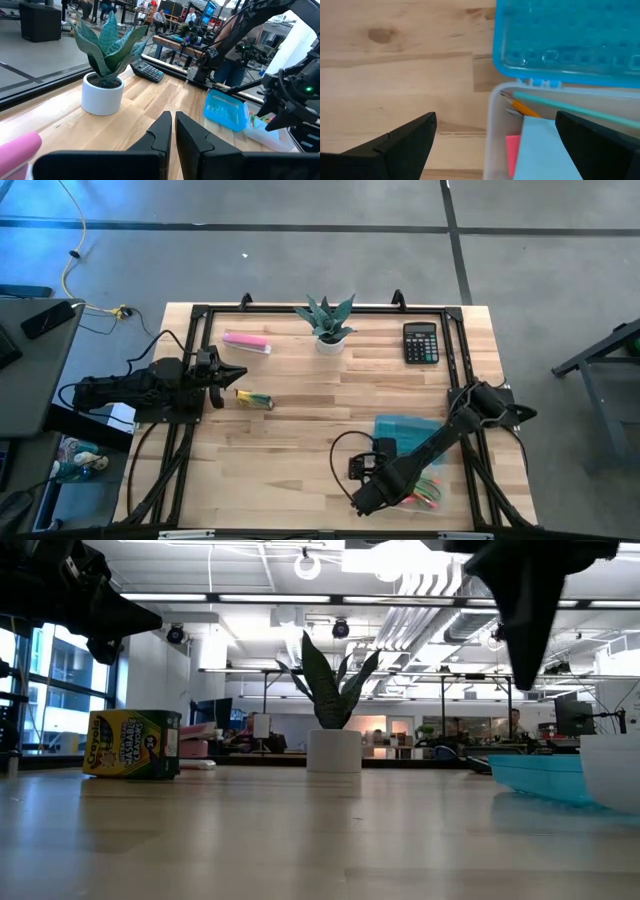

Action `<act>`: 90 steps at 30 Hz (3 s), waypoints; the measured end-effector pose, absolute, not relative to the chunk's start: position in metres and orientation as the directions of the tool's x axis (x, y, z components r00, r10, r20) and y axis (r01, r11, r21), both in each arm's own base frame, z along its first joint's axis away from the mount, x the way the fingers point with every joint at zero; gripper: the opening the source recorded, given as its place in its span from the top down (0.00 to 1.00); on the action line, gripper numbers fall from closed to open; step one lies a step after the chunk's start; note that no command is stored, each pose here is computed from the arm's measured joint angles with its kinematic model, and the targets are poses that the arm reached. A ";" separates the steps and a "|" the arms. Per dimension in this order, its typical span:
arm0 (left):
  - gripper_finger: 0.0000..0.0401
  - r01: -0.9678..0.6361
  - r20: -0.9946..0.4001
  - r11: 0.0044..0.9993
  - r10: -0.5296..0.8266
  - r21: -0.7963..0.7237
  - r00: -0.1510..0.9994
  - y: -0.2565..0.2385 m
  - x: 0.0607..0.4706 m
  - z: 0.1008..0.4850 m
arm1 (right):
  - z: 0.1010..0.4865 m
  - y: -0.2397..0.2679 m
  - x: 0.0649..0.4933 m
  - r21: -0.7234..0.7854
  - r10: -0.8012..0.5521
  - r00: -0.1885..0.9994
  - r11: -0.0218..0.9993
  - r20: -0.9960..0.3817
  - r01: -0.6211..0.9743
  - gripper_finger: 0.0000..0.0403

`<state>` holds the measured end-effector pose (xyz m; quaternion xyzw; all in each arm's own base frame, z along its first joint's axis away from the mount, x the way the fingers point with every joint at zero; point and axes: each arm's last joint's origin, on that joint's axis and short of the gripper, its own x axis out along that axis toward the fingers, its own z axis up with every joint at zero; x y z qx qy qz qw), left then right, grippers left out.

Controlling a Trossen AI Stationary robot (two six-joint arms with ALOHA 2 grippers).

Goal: Pack school essentials
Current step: Put the yellow crayon box into the blue supply box

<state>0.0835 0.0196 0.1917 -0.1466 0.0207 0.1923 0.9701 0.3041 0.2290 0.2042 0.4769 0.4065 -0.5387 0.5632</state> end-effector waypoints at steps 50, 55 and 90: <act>0.96 -0.379 -0.096 0.883 0.367 -0.276 0.925 0.020 0.083 0.192 | 0.210 0.168 0.380 0.409 -0.206 0.405 0.027 -0.891 0.912 0.01; 0.96 -0.379 -0.096 0.883 0.367 -0.276 0.925 0.020 0.083 0.192 | 0.211 0.158 0.388 0.431 -0.203 0.434 0.062 -0.878 0.900 0.01; 0.96 -0.379 -0.096 0.883 0.367 -0.276 0.925 0.020 0.083 0.192 | 0.221 0.112 0.425 0.530 -0.202 0.600 0.312 -0.774 0.789 0.01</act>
